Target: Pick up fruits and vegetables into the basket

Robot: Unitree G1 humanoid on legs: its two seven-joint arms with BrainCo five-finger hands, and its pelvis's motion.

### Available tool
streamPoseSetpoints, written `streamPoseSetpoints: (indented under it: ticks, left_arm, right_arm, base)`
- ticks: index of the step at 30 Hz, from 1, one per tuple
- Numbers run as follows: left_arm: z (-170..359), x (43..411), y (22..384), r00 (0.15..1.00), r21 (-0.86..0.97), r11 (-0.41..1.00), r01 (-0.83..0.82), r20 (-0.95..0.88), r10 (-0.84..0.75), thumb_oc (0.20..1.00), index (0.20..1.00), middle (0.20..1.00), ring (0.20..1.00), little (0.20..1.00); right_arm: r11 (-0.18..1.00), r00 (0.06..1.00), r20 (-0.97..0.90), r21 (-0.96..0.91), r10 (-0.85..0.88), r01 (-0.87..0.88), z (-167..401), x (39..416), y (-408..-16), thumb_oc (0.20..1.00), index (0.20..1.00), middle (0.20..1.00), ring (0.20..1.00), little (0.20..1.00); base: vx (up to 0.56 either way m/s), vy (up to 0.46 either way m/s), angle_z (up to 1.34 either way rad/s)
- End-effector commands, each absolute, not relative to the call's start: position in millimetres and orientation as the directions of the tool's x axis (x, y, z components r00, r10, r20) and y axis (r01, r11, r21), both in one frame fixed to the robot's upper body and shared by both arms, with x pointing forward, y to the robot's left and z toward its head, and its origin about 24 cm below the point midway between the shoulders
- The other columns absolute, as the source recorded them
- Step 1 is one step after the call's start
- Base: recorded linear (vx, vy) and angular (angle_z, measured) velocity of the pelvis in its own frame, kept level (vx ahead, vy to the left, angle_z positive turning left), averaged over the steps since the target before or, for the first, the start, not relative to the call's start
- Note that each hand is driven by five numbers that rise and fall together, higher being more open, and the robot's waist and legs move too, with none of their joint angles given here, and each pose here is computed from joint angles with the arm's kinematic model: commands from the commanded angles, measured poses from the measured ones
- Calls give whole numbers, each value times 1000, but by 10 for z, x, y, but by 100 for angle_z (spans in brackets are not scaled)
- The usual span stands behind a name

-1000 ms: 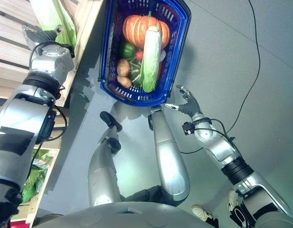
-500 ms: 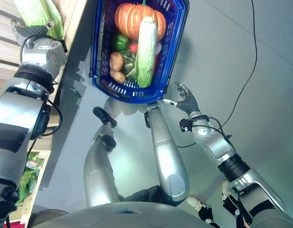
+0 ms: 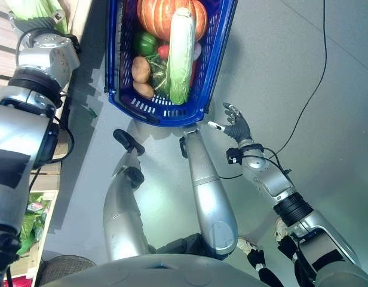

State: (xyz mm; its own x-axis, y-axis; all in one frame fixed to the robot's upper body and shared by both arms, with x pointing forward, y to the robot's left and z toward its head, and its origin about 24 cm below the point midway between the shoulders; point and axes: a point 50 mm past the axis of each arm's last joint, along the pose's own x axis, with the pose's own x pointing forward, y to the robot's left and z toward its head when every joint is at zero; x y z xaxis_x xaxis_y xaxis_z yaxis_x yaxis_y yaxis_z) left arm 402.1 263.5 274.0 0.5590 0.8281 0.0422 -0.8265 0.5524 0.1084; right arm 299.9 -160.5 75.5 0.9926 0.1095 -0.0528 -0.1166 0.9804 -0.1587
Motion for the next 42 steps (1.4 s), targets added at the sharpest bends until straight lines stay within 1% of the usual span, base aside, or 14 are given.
streamPoseSetpoints:
  ticks: [1, 11, 12, 13, 14, 24, 31, 37, 42]
  left_arm:
    - [2551, 3957, 2852, 524, 109, 530, -841, -80, 848, 1000, 1000, 1000, 1000, 1000]
    - [2416, 3923, 2920, 523, 126, 557, -821, -225, 822, 1000, 1000, 1000, 1000, 1000]
    - [2408, 3921, 2922, 523, 132, 559, -819, -232, 820, 498, 498, 498, 498, 498]
    - [2399, 3915, 2932, 521, 139, 560, -817, -240, 819, 304, 304, 304, 304, 304]
    - [2391, 3911, 2939, 522, 148, 564, -813, -247, 817, 200, 200, 200, 200, 200]
    - [2280, 3918, 2943, 549, 156, 599, -785, -272, 790, 200, 200, 200, 200, 200]
    - [2112, 3918, 2967, 569, 126, 617, -777, -277, 774, 200, 200, 200, 200, 200]
    - [1934, 3916, 2999, 623, 100, 654, -750, -228, 749, 200, 200, 200, 200, 200]
    - [1737, 3844, 3100, 631, 117, 658, -744, -201, 750, 200, 200, 200, 200, 200]
  right_arm:
    - [995, 995, -48, -43, 93, -95, 707, 3014, -1570, 1000, 1000, 1000, 1000, 1000]
    - [994, 994, -46, 49, 98, -96, 709, 3050, -1587, 1000, 1000, 1000, 1000, 1000]
    - [994, 994, -45, 60, 98, -95, 713, 3054, -1586, 1000, 1000, 1000, 1000, 1000]
    - [993, 994, -42, 71, 96, -93, 718, 3059, -1593, 1000, 1000, 1000, 1000, 1000]
    - [993, 994, -40, 76, 97, -94, 722, 3064, -1593, 1000, 1000, 1000, 1000, 1000]
    - [989, 995, -9, 106, 104, -102, 752, 3061, -1624, 1000, 1000, 1000, 1000, 1000]
    - [990, 992, 77, 87, 101, -107, 857, 3031, -1653, 1000, 1000, 1000, 1000, 1000]
    - [995, 978, 183, 10, 100, -104, 1066, 2961, -1695, 1000, 1000, 1000, 1000, 1000]
    - [994, 966, 239, -57, 103, -92, 1199, 2902, -1746, 1000, 1000, 1000, 1000, 1000]
  base:
    - [0, 0, 0]
    - [-9, -12, -5]
    - [-8, -3, -7]
    - [-9, -4, -5]
    - [-9, -2, -4]
    - [0, 0, 0]
    - [-18, 64, 0]
    - [-8, 113, 5]
    - [9, 136, 7]
